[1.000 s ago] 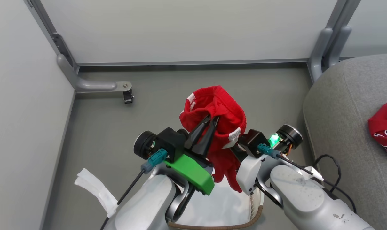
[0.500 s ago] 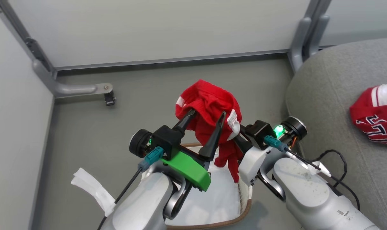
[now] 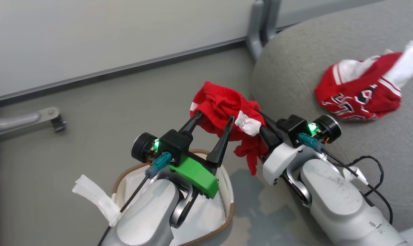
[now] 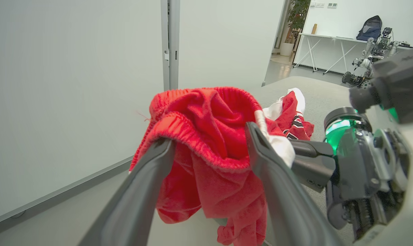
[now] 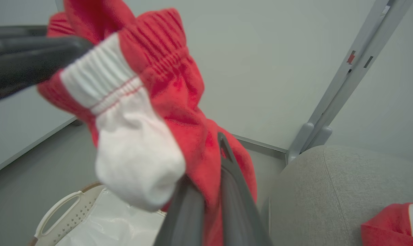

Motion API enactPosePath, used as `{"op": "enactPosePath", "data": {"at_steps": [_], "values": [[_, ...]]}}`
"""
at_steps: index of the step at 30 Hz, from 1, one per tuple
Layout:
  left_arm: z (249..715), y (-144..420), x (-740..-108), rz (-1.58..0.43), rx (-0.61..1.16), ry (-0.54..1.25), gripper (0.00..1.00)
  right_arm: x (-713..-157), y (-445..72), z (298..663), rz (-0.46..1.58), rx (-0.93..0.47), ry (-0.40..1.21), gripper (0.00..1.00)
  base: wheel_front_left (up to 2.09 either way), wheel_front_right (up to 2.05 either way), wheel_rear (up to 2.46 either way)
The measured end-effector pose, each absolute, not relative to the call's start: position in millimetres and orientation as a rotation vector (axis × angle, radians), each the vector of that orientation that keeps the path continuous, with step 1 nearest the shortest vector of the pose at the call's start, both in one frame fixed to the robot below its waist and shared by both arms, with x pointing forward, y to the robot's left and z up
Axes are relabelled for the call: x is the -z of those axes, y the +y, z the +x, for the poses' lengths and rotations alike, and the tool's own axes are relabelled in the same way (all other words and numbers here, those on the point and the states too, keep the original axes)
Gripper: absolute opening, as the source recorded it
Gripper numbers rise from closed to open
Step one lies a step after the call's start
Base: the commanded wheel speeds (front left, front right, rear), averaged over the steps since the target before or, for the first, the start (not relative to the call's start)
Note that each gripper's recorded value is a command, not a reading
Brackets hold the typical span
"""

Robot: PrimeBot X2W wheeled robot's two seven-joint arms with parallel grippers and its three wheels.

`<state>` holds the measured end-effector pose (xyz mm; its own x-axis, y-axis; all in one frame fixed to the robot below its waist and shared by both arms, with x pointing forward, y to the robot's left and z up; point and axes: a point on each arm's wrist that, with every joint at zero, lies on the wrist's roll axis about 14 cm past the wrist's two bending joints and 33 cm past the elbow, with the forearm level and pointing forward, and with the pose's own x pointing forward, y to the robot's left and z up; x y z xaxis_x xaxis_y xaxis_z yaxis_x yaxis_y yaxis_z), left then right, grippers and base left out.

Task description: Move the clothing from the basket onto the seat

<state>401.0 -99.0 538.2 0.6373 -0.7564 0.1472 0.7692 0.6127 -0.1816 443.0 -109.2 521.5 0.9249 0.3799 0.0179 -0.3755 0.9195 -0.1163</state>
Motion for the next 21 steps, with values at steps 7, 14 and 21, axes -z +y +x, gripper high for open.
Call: {"op": "enactPosePath", "data": {"at_steps": [7,14,21], "values": [[390,-147,-523,-0.241,1.026,-0.011,1.00,-531,-198,427,-0.078,-0.124,-0.057,0.00,0.00,0.00,0.00],[377,-180,-516,-0.246,1.129,0.012,1.00,-535,-254,399,-0.073,0.052,-0.063,0.00,0.00,0.00,0.00],[358,-207,-506,-0.243,1.235,0.043,1.00,-532,-296,369,-0.068,0.199,-0.057,0.00,0.00,0.00,0.00]]}}
